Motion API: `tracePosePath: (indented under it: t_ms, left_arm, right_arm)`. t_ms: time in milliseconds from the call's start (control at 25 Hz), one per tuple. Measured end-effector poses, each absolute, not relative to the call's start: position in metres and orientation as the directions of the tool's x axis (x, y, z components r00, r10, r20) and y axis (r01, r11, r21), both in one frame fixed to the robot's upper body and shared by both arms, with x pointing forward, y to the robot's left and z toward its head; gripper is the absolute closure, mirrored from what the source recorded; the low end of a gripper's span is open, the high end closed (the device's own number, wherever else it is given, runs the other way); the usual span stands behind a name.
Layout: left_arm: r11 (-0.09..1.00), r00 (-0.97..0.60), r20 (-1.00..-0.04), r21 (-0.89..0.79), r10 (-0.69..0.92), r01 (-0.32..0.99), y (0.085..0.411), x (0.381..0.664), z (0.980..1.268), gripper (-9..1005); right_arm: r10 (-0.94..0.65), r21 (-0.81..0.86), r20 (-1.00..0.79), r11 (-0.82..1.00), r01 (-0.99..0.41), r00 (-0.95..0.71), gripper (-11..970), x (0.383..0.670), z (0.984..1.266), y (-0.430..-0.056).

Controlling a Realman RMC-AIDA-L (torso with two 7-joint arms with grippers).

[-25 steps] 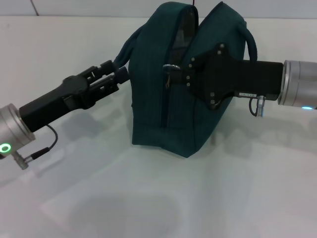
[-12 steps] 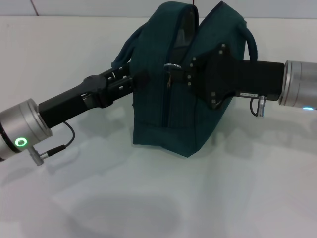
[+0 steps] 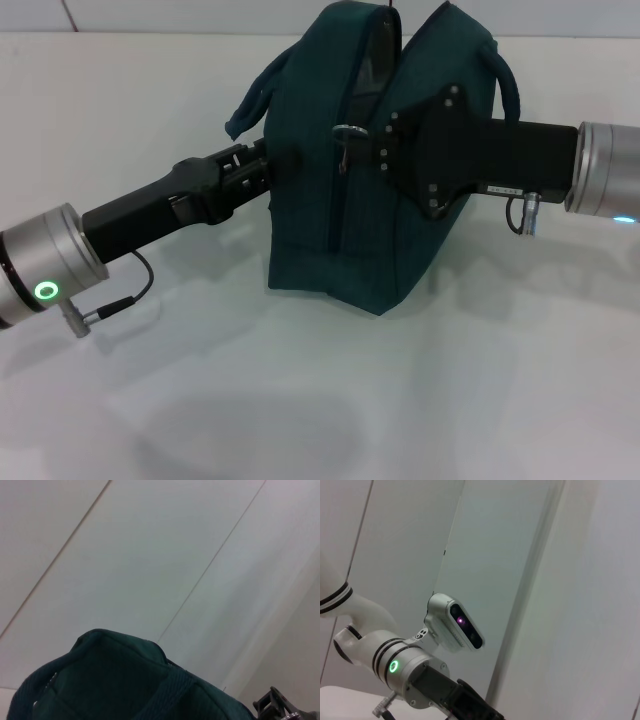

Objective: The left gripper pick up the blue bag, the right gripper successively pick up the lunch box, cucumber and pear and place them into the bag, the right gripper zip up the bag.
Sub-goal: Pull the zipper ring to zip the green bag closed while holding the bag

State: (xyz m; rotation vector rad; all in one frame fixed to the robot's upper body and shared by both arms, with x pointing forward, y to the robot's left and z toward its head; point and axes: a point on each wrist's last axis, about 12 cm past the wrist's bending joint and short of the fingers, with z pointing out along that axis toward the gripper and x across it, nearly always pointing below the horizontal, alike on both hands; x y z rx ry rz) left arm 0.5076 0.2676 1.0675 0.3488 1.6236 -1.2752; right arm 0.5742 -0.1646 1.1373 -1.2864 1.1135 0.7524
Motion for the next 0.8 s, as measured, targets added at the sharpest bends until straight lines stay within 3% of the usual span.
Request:
tracePosePath:
  t_ms: [120, 560, 800]
  left_arm:
    - [0.403, -0.458, -0.824, -0.564, -0.334, 0.721, 0.2677, 0.5075, 1.0674, 409]
    - [0.395, -0.455, -0.826, -0.560, -0.332, 0.729, 0.2654, 0.5097, 1.0693, 906]
    - [0.385, -0.456, -0.829, -0.556, -0.324, 0.736, 0.2633, 0.5112, 1.0706, 946]
  right_arm:
    - [-0.144, -0.352, -0.933, 0.175, -0.920, 0.329, 946, 0.5742, 1.1374, -0.1645]
    - [-0.129, -0.344, -0.937, 0.197, -0.918, 0.324, 946, 0.5753, 1.1390, -0.1655]
    - [-0.113, -0.343, -0.939, 0.203, -0.917, 0.326, 945, 0.5754, 1.1416, -0.1652]
